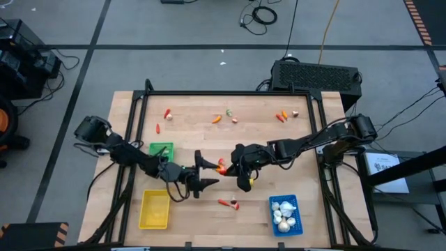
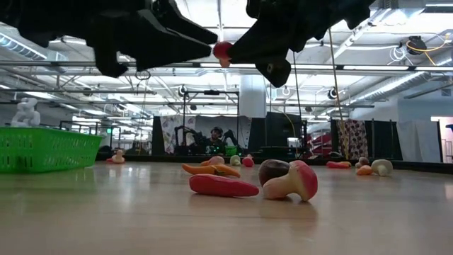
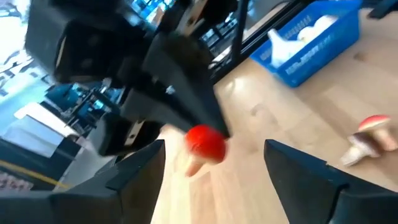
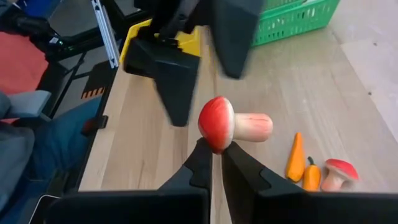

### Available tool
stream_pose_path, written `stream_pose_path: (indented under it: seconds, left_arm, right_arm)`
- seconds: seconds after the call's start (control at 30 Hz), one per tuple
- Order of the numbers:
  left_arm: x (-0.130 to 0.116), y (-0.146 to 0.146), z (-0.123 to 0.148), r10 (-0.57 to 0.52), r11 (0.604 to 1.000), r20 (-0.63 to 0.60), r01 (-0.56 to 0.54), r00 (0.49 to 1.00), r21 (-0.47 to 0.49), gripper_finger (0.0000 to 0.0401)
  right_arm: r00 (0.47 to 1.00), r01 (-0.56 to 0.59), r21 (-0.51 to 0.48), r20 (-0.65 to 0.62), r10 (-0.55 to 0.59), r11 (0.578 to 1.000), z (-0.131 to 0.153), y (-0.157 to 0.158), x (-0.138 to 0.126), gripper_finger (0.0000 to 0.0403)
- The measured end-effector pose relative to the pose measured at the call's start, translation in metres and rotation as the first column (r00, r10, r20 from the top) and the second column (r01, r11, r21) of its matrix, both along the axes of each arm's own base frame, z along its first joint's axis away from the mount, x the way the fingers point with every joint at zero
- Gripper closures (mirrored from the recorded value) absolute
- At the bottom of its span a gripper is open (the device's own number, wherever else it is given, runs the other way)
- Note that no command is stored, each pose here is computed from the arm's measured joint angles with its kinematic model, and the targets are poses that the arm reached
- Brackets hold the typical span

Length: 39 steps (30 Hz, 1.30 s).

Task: Sort produce into baskets
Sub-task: Put the red mushroom into the green bin

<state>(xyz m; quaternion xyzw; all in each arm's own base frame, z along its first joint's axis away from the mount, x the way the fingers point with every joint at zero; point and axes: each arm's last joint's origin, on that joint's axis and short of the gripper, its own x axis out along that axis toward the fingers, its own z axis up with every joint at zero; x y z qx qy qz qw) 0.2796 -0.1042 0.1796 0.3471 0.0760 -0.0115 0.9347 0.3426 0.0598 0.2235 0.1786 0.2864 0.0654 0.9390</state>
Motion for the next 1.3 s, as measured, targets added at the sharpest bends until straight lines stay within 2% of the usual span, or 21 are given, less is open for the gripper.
stream_pose_path:
  seconds: [0.13,0.6,0.73,1.13,1.3]
  left_arm:
    - [0.003,0.008,0.000,0.017,1.000,0.000,-0.017,1.000,0.005,0.0118]
    - [0.009,0.024,0.000,-0.056,0.998,-0.007,0.056,0.998,0.001,0.0118]
    - [0.015,0.024,0.001,-0.126,0.992,-0.001,0.126,0.992,-0.021,0.0118]
    - [0.023,0.022,-0.007,-0.129,0.992,-0.033,0.129,0.991,0.009,0.0119]
    - [0.023,0.022,-0.007,-0.128,0.992,-0.033,0.129,0.991,0.011,0.0143]
  right_arm:
    - [1.000,0.000,0.000,0.000,0.000,1.000,0.000,0.000,0.000,0.0385]
    - [1.000,-0.012,-0.020,0.020,0.013,1.000,0.001,0.000,0.001,0.0385]
    - [1.000,-0.012,-0.020,0.021,0.012,1.000,0.001,0.000,0.001,0.0385]
    - [1.000,-0.012,-0.020,0.017,0.012,1.000,0.001,0.000,0.001,0.0385]
    - [1.000,-0.012,-0.020,0.017,0.012,1.000,0.001,0.000,0.001,0.0385]
